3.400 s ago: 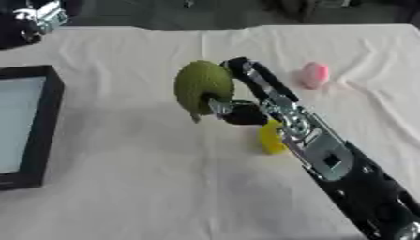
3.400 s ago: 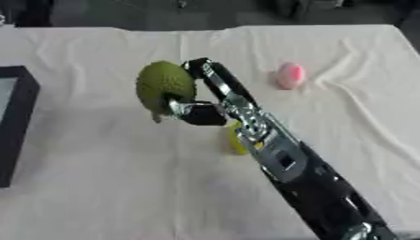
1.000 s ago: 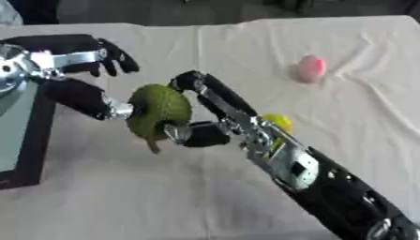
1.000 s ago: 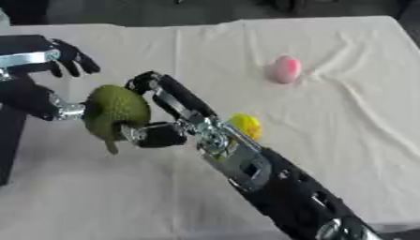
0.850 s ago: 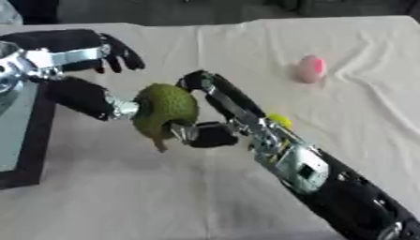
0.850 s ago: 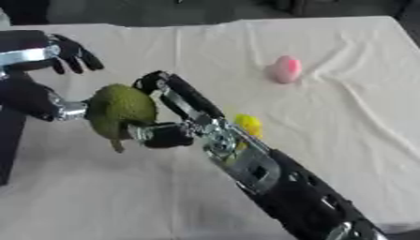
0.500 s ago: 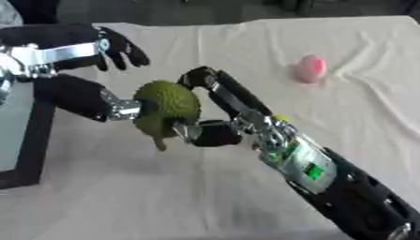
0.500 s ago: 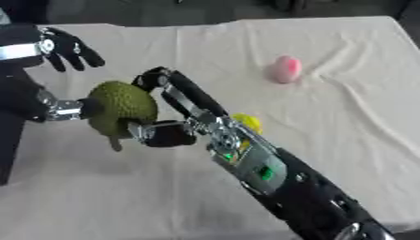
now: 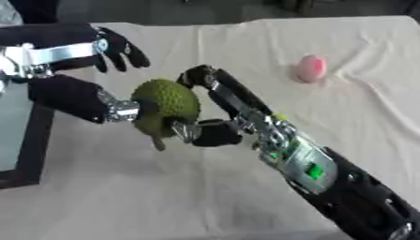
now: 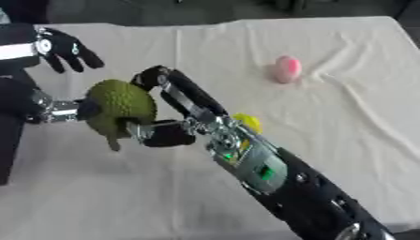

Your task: Pick up the objects with one hand, pass them to the other hand, and then place them into the box on the other side of the table.

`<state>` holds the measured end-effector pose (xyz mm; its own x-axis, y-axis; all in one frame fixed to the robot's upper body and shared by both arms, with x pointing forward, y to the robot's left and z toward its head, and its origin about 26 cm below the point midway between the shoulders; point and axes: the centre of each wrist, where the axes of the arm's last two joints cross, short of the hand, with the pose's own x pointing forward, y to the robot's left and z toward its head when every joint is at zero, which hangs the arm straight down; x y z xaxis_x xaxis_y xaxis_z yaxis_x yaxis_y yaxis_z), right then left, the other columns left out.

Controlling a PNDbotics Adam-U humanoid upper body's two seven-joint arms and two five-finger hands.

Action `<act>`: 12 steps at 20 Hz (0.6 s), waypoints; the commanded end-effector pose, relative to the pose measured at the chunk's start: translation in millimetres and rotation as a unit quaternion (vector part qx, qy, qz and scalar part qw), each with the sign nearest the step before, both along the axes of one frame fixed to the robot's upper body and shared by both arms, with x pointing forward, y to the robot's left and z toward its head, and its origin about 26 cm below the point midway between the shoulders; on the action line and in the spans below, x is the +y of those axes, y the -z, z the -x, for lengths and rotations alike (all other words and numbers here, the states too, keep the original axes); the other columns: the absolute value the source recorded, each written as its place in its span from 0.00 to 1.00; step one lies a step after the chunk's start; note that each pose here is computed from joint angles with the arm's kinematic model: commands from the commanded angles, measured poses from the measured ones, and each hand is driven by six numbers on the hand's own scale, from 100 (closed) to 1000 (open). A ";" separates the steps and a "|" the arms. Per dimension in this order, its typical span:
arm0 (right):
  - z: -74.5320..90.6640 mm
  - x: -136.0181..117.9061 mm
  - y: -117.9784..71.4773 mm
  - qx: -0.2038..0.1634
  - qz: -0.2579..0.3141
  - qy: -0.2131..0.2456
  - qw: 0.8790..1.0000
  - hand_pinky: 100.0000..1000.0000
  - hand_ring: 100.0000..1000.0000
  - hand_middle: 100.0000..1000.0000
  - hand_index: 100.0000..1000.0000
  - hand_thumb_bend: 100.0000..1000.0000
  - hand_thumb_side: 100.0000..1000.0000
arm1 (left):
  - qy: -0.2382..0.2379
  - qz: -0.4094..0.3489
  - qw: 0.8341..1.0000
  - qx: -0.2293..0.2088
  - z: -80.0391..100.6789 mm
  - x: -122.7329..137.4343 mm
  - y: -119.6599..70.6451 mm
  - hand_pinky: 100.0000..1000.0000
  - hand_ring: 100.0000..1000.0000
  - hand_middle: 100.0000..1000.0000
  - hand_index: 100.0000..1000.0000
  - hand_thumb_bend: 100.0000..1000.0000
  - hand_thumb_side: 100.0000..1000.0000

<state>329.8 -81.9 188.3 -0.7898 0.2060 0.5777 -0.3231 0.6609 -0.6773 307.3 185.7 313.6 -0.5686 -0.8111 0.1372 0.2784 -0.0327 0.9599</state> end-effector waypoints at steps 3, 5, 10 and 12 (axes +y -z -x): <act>4.9 0.4 -14.3 -0.021 -0.009 -0.013 1.000 0.80 0.54 0.37 0.48 0.00 0.00 | -0.041 -0.023 0.998 0.041 -5.6 1.2 -1.8 0.75 0.78 0.79 0.88 0.37 0.69; 5.9 1.0 -15.8 -0.022 -0.010 -0.014 1.000 0.80 0.54 0.37 0.48 0.00 0.00 | -0.041 -0.027 0.998 0.050 -8.0 0.1 0.1 0.75 0.78 0.79 0.88 0.37 0.70; 7.3 1.9 -16.7 -0.023 -0.009 -0.019 1.000 0.80 0.54 0.37 0.48 0.00 0.00 | -0.042 -0.032 0.996 0.071 -12.7 -0.7 3.1 0.75 0.78 0.78 0.87 0.36 0.71; 7.6 2.3 -16.6 -0.022 -0.008 -0.022 0.999 0.80 0.54 0.37 0.48 0.00 0.00 | -0.043 -0.029 0.995 0.082 -15.8 -1.6 5.3 0.75 0.78 0.78 0.86 0.35 0.70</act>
<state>326.3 -79.7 192.8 -0.7984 0.1870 0.5723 -0.3315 0.6570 -0.6771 323.3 183.7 301.0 -0.5496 -0.8239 0.1384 0.3353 -0.0658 0.9398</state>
